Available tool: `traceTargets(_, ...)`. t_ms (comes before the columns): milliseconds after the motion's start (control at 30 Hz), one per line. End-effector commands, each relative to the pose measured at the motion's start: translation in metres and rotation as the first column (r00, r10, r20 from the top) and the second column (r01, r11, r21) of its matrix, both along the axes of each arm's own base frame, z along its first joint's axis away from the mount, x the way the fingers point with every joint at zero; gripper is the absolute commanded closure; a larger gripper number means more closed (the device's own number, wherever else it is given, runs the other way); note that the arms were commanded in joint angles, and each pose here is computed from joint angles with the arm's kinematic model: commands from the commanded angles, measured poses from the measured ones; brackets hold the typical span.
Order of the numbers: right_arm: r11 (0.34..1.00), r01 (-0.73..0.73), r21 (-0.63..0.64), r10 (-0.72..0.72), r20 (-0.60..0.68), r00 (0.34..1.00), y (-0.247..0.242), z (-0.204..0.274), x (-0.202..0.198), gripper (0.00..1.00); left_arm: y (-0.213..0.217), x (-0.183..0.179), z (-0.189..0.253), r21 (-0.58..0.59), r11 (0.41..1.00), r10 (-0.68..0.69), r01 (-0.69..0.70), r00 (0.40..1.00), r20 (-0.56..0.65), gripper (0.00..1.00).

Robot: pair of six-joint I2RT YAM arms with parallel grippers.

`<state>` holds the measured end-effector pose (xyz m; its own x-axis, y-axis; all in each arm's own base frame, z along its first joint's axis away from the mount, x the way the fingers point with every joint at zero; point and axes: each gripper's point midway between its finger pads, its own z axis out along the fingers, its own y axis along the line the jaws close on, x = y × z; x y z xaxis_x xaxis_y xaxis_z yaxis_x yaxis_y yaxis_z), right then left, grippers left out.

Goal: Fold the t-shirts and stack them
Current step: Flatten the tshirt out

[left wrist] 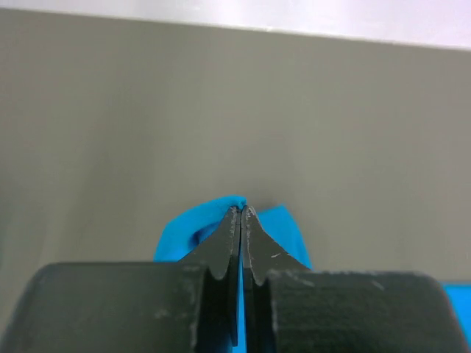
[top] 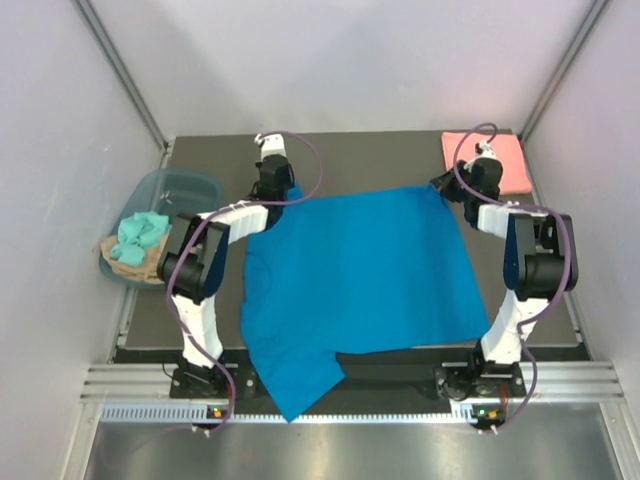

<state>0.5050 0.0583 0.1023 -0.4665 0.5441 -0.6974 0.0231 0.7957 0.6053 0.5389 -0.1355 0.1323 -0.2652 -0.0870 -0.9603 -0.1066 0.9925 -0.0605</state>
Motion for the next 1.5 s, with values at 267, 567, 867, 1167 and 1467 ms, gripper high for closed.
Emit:
traceTargets(267,0.999,0.002,-0.052,0.012,0.26,0.965,-0.006,0.097,0.059,1.0,0.0,0.026,0.115,-0.114,0.992,0.081,-0.052,0.958,0.275,1.0)
traceTargets(567,0.971,0.194,-0.143,-0.151,0.266,0.952,-0.048,0.131,0.014,1.0,-0.064,-0.009,0.124,-0.224,0.961,-0.091,0.161,0.951,0.295,1.0)
traceTargets(867,0.949,0.208,-0.235,-0.095,0.417,0.904,-0.05,0.289,-0.082,1.0,-0.007,-0.082,0.269,-0.182,0.982,0.049,0.047,0.872,0.487,1.0)
traceTargets(1167,0.945,0.253,-0.208,-0.077,0.609,0.79,-0.039,0.435,-0.252,1.0,0.052,-0.237,0.435,-0.309,0.916,0.066,0.256,0.664,0.745,1.0)
traceTargets(1467,0.965,0.233,-0.121,-0.072,0.732,0.677,-0.021,0.45,-0.399,1.0,0.07,-0.341,0.47,-0.339,0.802,0.009,0.491,0.558,0.83,1.0)
